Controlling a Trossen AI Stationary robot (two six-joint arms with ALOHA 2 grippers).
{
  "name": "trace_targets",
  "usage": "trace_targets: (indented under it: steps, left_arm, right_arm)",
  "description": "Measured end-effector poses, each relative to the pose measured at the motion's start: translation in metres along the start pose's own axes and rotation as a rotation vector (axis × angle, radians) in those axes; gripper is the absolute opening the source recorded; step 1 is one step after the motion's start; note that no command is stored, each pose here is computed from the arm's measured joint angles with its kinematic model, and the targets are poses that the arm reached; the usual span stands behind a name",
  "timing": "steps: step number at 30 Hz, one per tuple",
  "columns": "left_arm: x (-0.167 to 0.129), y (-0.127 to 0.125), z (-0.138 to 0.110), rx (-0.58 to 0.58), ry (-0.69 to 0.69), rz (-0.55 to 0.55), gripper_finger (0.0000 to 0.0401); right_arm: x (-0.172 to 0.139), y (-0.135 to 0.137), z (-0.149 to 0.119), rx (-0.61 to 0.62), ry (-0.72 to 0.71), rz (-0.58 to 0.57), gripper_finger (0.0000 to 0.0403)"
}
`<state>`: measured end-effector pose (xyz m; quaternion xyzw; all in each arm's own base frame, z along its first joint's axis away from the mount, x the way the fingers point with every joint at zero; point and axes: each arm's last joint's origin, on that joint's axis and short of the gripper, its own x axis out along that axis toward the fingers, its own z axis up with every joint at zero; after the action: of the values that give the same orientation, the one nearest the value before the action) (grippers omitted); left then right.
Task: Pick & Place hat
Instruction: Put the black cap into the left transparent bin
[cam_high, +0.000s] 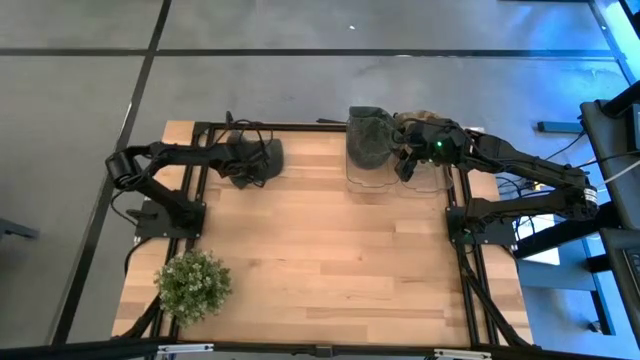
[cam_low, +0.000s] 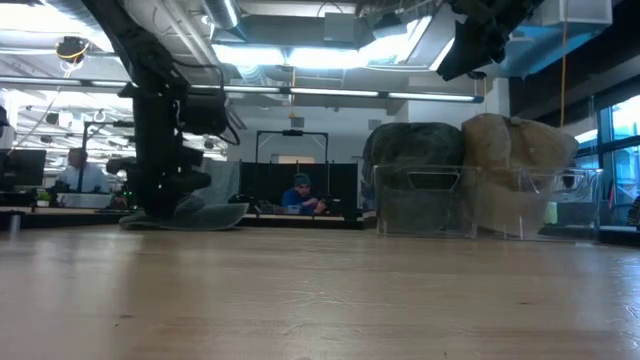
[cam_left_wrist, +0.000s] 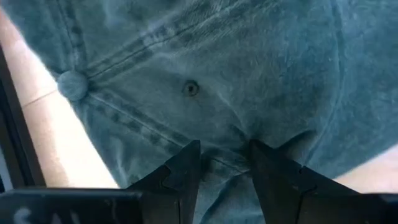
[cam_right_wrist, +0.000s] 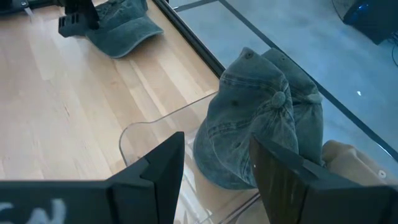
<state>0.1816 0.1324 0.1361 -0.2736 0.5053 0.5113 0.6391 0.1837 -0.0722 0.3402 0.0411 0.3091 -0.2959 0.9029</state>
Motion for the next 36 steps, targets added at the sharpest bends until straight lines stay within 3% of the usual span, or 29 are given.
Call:
trace_targets:
  steps: [6,11,15,21,24,30,33,36]
  left_arm:
    - [0.013,-0.006,-0.001,0.019,0.054,0.008,0.0124]
    - [0.01,-0.011,-0.005,0.048,0.054,-0.024,0.0071]
    - [0.001,-0.017,-0.01,0.117,0.062,-0.101,0.0013]
    - [-0.024,-0.024,-0.022,0.265,0.068,-0.158,0.0006]
    - [-0.046,-0.033,-0.024,0.421,0.036,-0.222,0.0005]
    - [-0.091,-0.066,-0.043,0.909,-0.047,-0.471,0.0004]
    - [-0.116,-0.08,-0.055,1.126,-0.132,-0.459,0.0004]
    - [-0.143,-0.091,-0.063,1.263,-0.257,-0.413,0.0004]
  right_arm:
    - [0.0,0.0,0.0,0.0,0.0,0.001,0.0181]
    - [0.0,0.0,0.0,0.0,0.001,0.001,0.0181]
    - [0.0,0.001,0.0,0.001,0.002,0.02,0.0181]
    - [0.0,0.001,0.0,0.005,0.004,0.044,0.0181]
    - [0.0,0.001,0.0,0.007,0.0,0.045,0.0181]
    - [-0.001,0.006,0.006,0.017,-0.053,0.187,0.0181]
    - [-0.001,0.008,0.009,0.02,-0.081,0.253,0.0181]
    - [-0.002,0.008,0.011,0.023,-0.096,0.26,0.0181]
